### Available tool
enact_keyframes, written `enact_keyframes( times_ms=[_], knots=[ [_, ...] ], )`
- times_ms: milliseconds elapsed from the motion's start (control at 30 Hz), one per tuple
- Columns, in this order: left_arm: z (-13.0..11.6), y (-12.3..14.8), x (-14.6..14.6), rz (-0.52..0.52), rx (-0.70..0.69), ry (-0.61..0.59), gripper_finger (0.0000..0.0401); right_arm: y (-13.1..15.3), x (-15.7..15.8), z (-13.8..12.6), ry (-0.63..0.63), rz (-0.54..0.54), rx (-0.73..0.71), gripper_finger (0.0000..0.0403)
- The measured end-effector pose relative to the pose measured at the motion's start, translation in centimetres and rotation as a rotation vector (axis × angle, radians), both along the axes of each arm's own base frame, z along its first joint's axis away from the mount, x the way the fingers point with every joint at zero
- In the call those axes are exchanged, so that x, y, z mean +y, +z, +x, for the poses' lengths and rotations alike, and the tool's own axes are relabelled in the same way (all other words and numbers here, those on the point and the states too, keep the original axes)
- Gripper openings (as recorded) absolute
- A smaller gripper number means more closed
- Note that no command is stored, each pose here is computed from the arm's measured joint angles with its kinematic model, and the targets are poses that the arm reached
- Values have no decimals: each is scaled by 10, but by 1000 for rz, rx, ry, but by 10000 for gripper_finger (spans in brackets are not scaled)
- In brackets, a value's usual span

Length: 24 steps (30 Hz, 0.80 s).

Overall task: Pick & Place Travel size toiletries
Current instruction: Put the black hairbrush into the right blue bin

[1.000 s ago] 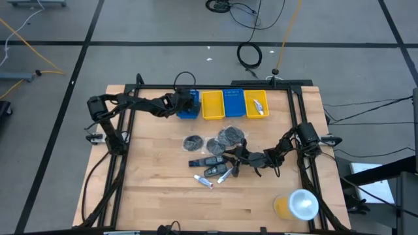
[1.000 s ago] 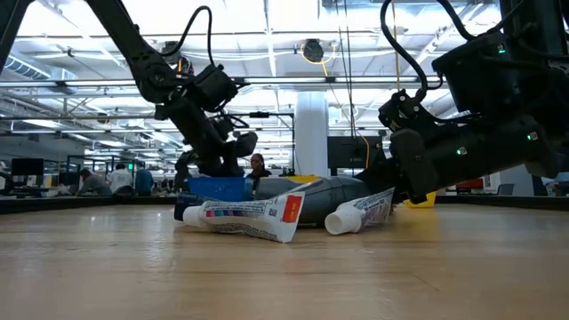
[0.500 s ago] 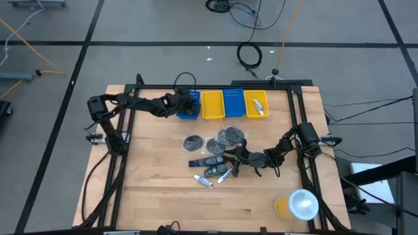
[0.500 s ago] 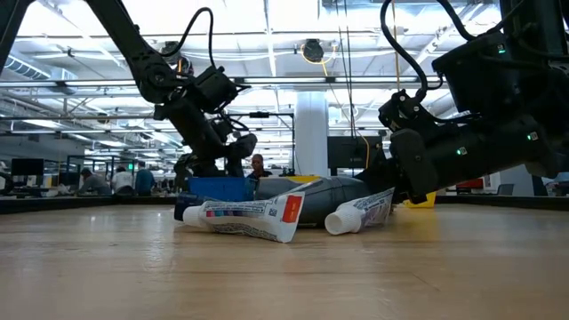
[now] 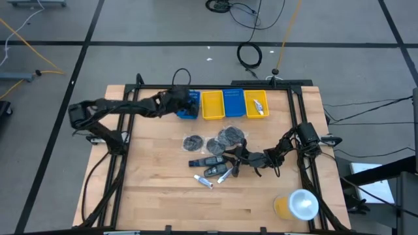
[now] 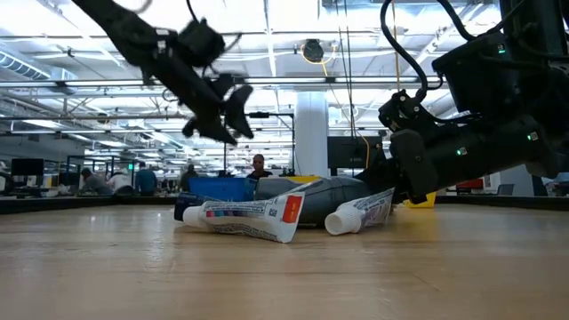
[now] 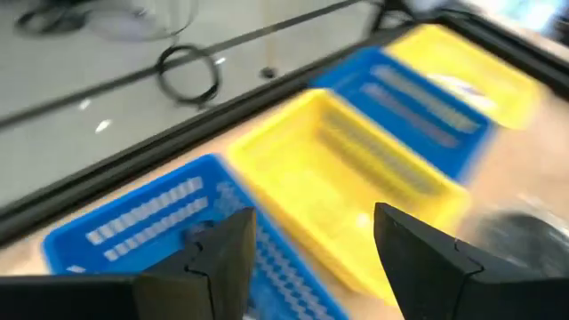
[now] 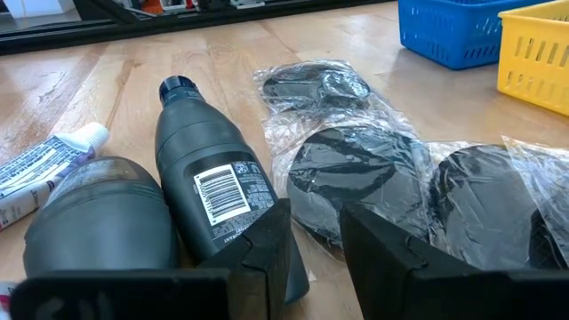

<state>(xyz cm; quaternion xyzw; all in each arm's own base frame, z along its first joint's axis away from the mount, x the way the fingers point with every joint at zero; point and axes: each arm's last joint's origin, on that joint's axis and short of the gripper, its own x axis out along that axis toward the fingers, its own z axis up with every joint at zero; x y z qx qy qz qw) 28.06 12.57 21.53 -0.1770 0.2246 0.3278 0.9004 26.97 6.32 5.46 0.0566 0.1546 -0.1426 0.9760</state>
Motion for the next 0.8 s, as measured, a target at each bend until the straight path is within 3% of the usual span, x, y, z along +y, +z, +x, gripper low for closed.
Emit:
enact_keyframes(
  times_ms=[133, 367, 533, 800],
  knots=[
    [2, 2, -43, 59, 13, -107, 209, 1, 0, 0, 10, -21, -7, 94],
    [-1, -36, -110, 154, -91, -206, 191, 14, 0, 1, 22, -34, -22, 104],
    [-11, -61, -134, 163, -204, -238, 187, 33, -4, 1, 6, -32, -4, 128],
    [-8, -97, -153, 206, -155, -182, 186, 62, -17, -4, 45, -26, 76, 205]
  ],
)
